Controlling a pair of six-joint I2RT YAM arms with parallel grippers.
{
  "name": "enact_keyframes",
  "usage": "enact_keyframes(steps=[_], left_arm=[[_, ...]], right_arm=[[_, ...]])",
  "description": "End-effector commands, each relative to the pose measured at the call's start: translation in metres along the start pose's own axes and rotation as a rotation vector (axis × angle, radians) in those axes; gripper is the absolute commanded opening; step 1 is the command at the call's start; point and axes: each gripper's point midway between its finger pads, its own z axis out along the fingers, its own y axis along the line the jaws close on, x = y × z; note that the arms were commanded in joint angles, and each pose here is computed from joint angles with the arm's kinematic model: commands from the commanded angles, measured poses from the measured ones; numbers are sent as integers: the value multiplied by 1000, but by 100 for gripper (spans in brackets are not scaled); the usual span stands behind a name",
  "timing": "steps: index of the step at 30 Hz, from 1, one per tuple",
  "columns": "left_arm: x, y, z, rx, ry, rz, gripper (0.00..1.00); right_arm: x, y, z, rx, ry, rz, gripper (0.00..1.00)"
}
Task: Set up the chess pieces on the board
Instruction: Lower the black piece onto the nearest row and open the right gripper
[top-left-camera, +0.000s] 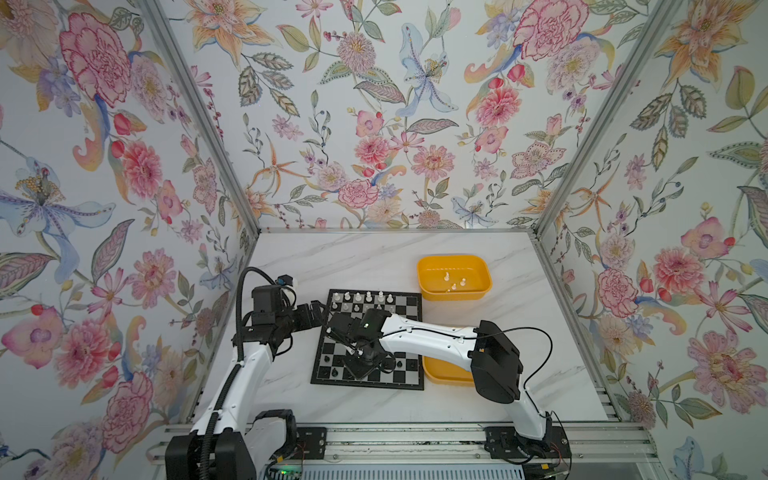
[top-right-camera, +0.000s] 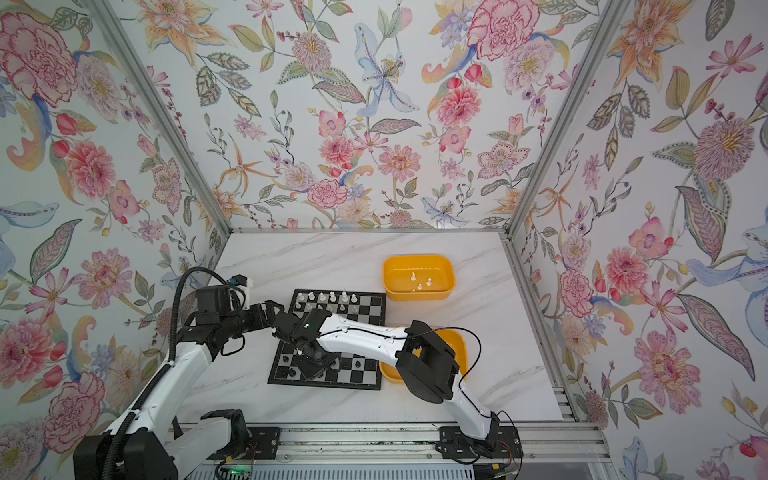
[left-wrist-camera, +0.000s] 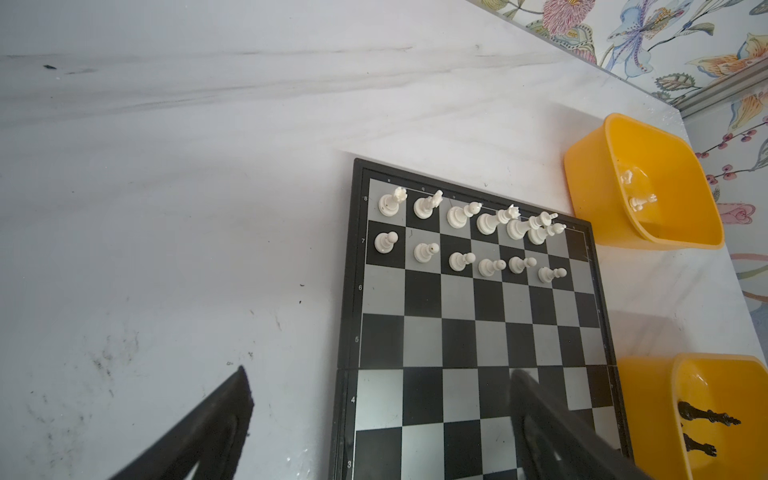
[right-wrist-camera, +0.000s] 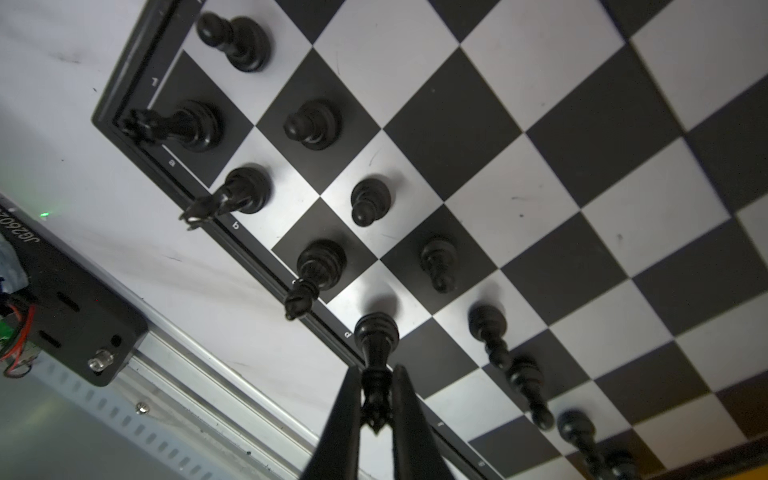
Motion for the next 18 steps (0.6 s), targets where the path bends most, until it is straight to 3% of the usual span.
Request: enact_keyframes(steps=[1,18], left_arm=[[1,2,0,5,-5,-4,97],[4,2,3,16,-11,-22,97]], right_arm=[[4,1,5,5,29,-16,16],[2,-4,5,-5,34,-15,24]])
